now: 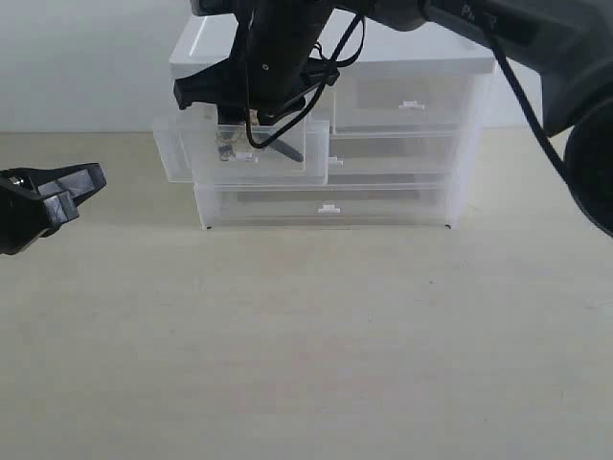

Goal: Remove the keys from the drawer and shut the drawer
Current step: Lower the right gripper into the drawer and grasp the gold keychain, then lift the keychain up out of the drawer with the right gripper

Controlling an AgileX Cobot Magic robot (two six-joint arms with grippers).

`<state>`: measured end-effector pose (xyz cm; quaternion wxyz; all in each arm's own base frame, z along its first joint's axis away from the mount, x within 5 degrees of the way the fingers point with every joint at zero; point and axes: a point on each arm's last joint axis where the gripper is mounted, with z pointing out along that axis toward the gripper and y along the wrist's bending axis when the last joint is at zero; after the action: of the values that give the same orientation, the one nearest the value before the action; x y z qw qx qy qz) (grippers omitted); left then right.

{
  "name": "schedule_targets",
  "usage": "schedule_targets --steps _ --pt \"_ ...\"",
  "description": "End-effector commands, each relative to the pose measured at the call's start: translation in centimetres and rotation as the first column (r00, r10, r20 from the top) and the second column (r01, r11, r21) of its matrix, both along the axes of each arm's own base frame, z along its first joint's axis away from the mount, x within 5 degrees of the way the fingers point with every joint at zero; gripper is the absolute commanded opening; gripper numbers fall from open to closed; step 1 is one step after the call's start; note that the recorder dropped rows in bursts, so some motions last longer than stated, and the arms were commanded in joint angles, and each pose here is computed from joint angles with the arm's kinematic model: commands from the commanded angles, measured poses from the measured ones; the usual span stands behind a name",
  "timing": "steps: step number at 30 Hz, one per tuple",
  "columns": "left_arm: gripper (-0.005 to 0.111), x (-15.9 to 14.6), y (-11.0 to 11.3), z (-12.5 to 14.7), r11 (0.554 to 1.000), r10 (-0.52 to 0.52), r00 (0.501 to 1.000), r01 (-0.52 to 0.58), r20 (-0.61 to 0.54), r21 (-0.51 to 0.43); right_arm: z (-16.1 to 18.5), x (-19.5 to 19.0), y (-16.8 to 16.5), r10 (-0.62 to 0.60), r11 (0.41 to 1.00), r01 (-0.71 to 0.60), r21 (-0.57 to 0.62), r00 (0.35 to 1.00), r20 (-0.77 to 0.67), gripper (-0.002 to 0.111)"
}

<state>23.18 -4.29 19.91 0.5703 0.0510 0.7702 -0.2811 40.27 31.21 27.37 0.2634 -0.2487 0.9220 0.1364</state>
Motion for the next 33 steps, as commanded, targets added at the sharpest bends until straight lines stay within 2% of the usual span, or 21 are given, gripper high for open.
schedule_targets --steps 1,15,17,23,30,33 --pt "0.004 -0.2 0.1 0.0 1.0 -0.001 1.0 0.001 0.003 0.011 -0.8 0.4 0.3 0.011 1.0 -0.011 -0.018 1.0 0.022 0.044" --pt "0.004 -0.2 0.1 0.0 1.0 0.0 1.0 0.0 0.002 0.012 -1.0 0.8 -0.2 0.012 0.996 -0.007 -0.086 0.998 0.067 0.043" --pt "0.004 -0.2 0.1 0.0 1.0 0.0 1.0 0.0 0.002 0.012 -1.1 0.8 -0.3 0.013 0.995 -0.006 -0.101 0.998 0.065 0.037" --pt "0.004 -0.2 0.1 0.0 1.0 0.0 1.0 0.0 0.002 0.012 -1.2 0.7 -0.6 0.054 0.987 -0.044 -0.158 0.997 0.06 0.0" --pt "0.004 -0.2 0.1 0.0 1.0 -0.002 1.0 0.002 0.004 0.01 -0.9 0.8 -0.6 0.059 0.986 -0.046 -0.159 0.995 0.077 0.0" --pt "0.004 -0.2 0.1 0.0 1.0 -0.002 1.0 0.002 0.004 0.01 0.3 0.6 -0.8 0.056 0.989 -0.041 -0.139 0.993 0.105 0.0"
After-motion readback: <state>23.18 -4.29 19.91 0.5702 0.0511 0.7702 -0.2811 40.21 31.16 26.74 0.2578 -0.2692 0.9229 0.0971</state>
